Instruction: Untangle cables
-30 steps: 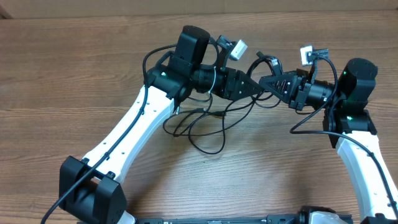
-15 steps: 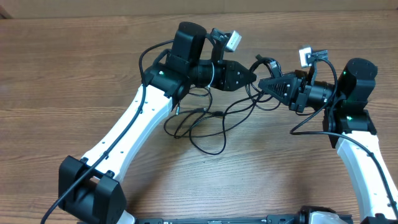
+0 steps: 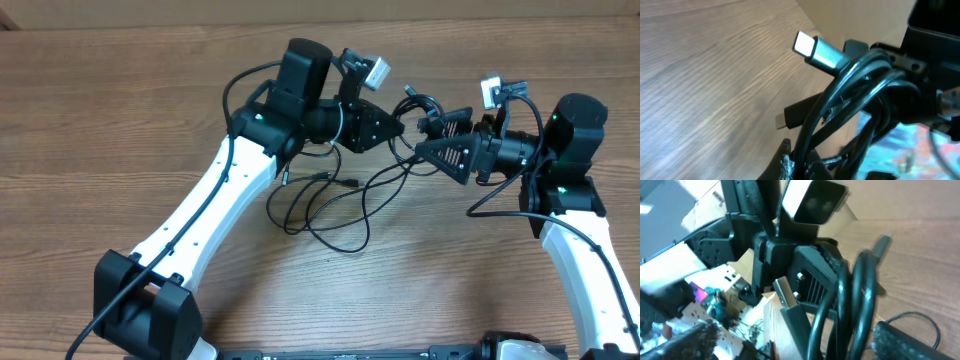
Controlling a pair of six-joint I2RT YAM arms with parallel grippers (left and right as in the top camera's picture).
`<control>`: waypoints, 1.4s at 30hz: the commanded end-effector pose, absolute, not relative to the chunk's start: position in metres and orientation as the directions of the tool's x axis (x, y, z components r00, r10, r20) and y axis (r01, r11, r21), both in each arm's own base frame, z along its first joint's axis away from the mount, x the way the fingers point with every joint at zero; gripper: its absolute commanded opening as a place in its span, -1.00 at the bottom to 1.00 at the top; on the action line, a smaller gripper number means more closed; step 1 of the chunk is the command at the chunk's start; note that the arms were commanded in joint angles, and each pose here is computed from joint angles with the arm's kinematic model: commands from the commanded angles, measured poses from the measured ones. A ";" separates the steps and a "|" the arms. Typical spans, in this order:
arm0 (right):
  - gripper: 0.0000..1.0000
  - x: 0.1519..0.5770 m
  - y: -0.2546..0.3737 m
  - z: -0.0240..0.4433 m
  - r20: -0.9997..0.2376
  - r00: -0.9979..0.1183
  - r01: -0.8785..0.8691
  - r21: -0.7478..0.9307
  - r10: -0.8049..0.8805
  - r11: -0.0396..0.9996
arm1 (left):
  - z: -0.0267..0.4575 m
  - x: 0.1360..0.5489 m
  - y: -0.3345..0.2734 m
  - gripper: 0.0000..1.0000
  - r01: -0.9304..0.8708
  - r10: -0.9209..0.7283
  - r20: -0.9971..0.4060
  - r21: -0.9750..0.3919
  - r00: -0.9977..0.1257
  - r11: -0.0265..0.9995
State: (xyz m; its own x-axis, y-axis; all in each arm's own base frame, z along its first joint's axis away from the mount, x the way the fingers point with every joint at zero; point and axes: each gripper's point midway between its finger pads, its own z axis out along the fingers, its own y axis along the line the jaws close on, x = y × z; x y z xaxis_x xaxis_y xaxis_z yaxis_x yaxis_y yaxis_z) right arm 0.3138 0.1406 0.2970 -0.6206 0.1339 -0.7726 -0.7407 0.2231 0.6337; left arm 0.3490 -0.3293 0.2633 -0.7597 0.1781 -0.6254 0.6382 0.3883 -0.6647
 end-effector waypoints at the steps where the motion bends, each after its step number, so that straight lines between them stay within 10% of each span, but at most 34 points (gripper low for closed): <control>1: 1.00 0.329 0.134 0.289 -0.735 -0.652 -0.669 0.673 0.185 0.315 | 0.260 0.363 -0.308 -0.92 0.749 0.238 -0.729 -0.530 -0.642 0.397; 11: 1.00 0.340 0.099 0.211 -0.543 -0.779 -0.219 0.705 0.315 0.674 | 0.206 0.400 -0.239 -0.92 0.578 0.272 -0.641 -0.331 -0.718 0.746; 16: 1.00 0.307 0.082 0.240 -0.717 -0.637 -0.112 0.450 0.284 0.886 | 0.209 0.386 -0.267 -0.92 0.623 0.304 -0.649 -0.340 -0.698 0.705; 22: 0.97 0.290 0.092 0.258 -0.740 -0.615 -0.176 0.466 0.273 0.867 | 0.217 0.358 -0.316 -0.92 0.717 0.367 -0.685 -0.328 -0.629 0.615; 31: 0.31 0.288 0.104 0.219 -0.659 -0.735 -0.218 0.453 0.161 0.864 | 0.238 0.331 -0.348 -0.92 0.748 0.329 -0.691 -0.476 -0.644 0.462; 36: -0.92 0.291 0.105 0.217 -0.658 -0.735 -0.218 0.454 0.161 0.864 | 0.243 0.326 -0.351 -0.92 0.729 0.312 -0.672 -0.525 -0.671 0.439; 42: -0.92 0.284 0.113 0.217 -0.644 -0.752 -0.257 0.479 0.137 0.840 | 0.240 0.345 -0.336 -0.92 0.705 0.280 -0.676 -0.504 -0.681 0.499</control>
